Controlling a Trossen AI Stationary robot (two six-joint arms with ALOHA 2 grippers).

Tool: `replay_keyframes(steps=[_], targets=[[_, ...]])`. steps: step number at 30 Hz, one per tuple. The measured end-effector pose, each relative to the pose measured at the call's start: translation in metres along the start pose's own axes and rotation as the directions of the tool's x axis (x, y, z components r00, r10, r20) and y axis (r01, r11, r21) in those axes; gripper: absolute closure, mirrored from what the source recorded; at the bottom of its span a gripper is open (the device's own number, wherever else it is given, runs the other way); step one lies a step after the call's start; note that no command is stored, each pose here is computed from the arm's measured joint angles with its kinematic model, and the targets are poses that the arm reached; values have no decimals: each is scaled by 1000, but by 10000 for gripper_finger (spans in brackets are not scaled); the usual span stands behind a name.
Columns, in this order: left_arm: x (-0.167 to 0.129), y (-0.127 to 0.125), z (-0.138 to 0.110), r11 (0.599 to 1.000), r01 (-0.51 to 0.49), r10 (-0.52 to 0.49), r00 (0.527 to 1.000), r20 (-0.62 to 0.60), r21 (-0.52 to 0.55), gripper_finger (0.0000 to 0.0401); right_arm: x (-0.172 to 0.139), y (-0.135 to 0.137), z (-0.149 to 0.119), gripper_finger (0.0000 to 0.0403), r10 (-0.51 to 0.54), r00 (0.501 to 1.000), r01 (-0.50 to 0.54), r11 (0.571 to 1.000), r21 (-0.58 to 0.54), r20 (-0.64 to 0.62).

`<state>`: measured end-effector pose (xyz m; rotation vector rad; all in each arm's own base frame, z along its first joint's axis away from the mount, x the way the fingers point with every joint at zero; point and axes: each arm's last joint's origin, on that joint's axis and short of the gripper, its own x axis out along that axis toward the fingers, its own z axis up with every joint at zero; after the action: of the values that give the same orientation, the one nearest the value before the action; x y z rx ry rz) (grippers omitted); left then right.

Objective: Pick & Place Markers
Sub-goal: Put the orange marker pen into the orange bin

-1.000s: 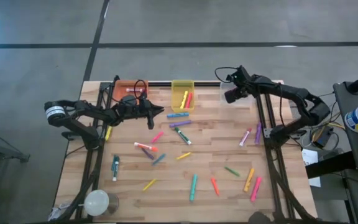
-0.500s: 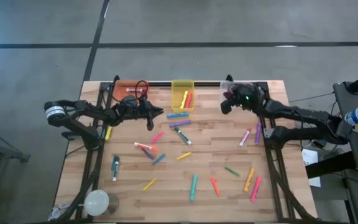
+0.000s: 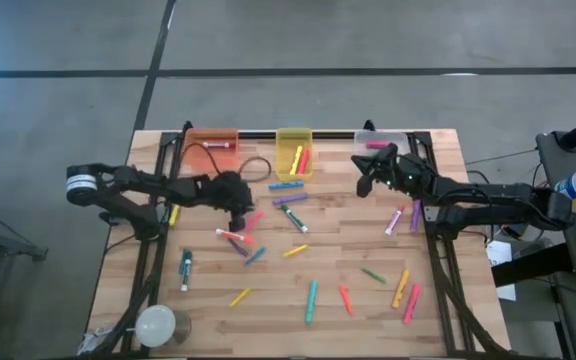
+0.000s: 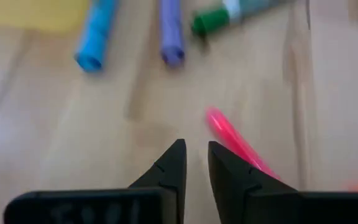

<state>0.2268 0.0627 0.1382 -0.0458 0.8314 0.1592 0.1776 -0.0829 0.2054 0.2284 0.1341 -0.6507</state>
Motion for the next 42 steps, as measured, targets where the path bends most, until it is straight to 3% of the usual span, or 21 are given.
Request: replay_keyframes(steps=[6,13,30,36,42], targets=[[-3,-41,-2,992,-4,24,988,-150,128,299,0,3,-5,385,12,1000,-12,1000,-25,-13],[-9,-75,0,971,73,-34,985,-170,229,289,0,3,-6,385,11,1000,-11,1000,-28,-15],[-14,-89,1,956,247,-210,954,-216,161,289,0,3,-6,385,9,1000,-10,1000,-28,-17],[-18,-92,6,950,261,-219,948,-231,173,289,0,3,-6,385,9,1000,-9,1000,-28,-17],[-22,-98,2,926,340,-279,911,-305,167,289,0,2,-6,385,8,1000,-8,1000,-26,-20]])
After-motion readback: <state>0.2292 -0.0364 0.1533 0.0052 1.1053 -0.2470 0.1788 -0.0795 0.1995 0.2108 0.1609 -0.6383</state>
